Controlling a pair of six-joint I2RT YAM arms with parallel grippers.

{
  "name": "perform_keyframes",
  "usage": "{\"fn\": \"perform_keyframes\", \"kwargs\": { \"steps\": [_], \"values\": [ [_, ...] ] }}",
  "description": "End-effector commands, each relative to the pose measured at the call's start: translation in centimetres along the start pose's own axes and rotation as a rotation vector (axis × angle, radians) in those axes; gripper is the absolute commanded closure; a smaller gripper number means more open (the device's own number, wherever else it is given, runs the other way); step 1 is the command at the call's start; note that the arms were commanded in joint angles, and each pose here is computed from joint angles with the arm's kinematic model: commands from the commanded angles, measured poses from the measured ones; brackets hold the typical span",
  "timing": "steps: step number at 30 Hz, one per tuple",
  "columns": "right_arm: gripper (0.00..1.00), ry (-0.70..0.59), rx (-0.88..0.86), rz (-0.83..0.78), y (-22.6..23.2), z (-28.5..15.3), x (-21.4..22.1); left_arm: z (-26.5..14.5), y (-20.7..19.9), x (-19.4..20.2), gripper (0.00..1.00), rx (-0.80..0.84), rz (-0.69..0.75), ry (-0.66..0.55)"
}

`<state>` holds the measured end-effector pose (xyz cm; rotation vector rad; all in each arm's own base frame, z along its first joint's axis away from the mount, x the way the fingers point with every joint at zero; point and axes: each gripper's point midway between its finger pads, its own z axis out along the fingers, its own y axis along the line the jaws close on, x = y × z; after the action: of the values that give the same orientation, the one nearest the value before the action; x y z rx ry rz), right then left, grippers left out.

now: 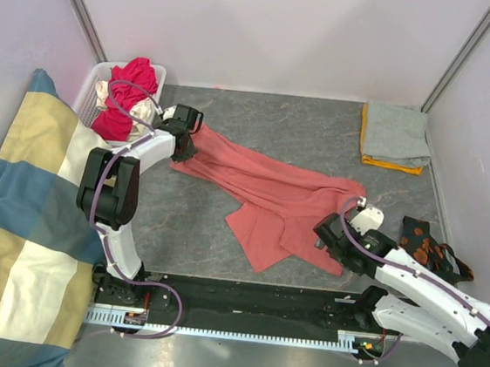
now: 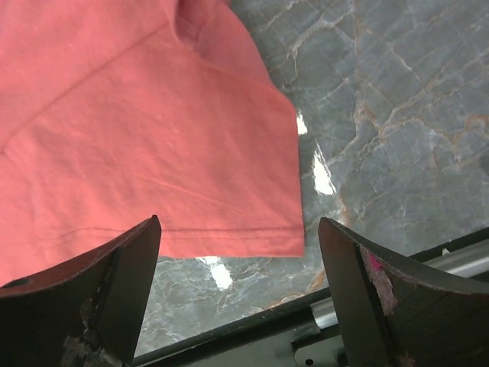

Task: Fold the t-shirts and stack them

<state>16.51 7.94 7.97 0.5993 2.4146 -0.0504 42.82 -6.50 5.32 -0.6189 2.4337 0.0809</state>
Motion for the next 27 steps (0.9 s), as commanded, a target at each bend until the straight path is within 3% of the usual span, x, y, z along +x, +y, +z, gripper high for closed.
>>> {"fn": "perform_keyframes", "kwargs": {
  "steps": [1,7,15,27],
  "values": [
    [0.09,-0.088,0.067,0.060,-0.1,-0.2,-0.1,0.2,-1.1,-2.2,0.98,0.049,-0.024,-0.031],
    [0.09,-0.157,0.106,0.050,1.2,-0.7,1.9,0.4,-1.1,-2.4,0.98,0.071,-0.052,-0.017],
    [0.11,-0.132,0.134,0.023,1.6,1.2,4.4,0.6,-0.5,-2.7,0.98,0.070,-0.072,-0.020],
    [0.09,-0.142,0.068,-0.017,4.3,1.4,4.2,2.2,6.8,-8.5,0.98,0.028,-0.275,-0.045]
  ]
}}
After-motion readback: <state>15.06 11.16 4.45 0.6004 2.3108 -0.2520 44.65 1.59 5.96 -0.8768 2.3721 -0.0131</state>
